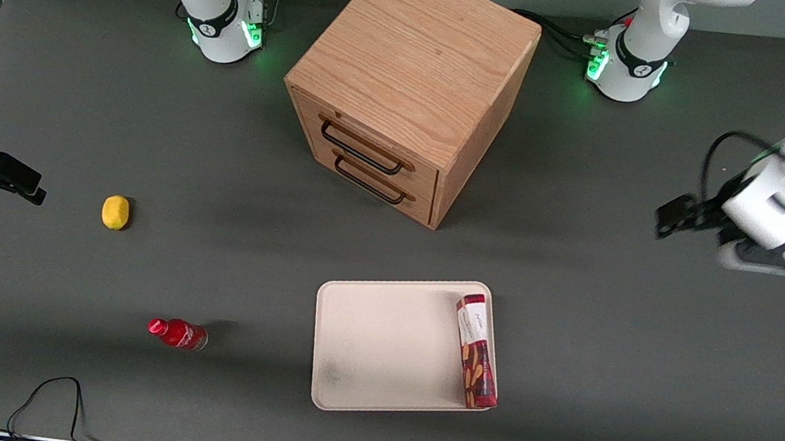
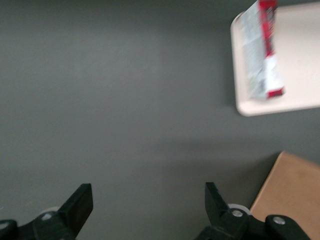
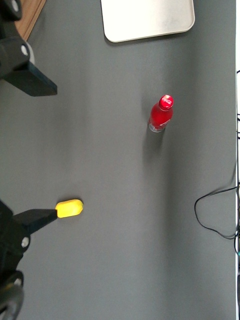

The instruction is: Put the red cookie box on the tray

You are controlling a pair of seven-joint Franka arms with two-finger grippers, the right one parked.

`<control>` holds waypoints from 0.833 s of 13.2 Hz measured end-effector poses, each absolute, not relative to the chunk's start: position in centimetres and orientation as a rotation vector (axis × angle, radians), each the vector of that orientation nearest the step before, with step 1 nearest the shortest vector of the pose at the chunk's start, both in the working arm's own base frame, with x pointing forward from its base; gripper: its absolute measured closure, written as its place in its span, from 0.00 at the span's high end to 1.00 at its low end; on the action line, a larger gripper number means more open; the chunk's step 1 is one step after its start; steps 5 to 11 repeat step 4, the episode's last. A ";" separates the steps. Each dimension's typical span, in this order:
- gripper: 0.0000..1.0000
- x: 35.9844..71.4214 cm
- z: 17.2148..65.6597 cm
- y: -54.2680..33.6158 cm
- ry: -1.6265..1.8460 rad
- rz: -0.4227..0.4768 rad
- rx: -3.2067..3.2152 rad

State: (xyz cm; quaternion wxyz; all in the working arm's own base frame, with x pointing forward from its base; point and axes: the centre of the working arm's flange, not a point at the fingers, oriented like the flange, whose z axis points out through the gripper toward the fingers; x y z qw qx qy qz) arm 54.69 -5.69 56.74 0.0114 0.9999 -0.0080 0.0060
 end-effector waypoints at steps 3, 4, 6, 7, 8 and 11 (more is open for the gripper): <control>1.00 51.5 59.3 -0.9 -0.089 0.036 3.193; 1.00 51.1 59.3 -0.4 -0.090 0.024 3.199; 1.00 51.1 59.3 -0.4 -0.090 0.024 3.199; 1.00 51.1 59.3 -0.4 -0.090 0.024 3.199; 1.00 51.1 59.3 -0.4 -0.090 0.024 3.199; 1.00 51.1 59.3 -0.4 -0.090 0.024 3.199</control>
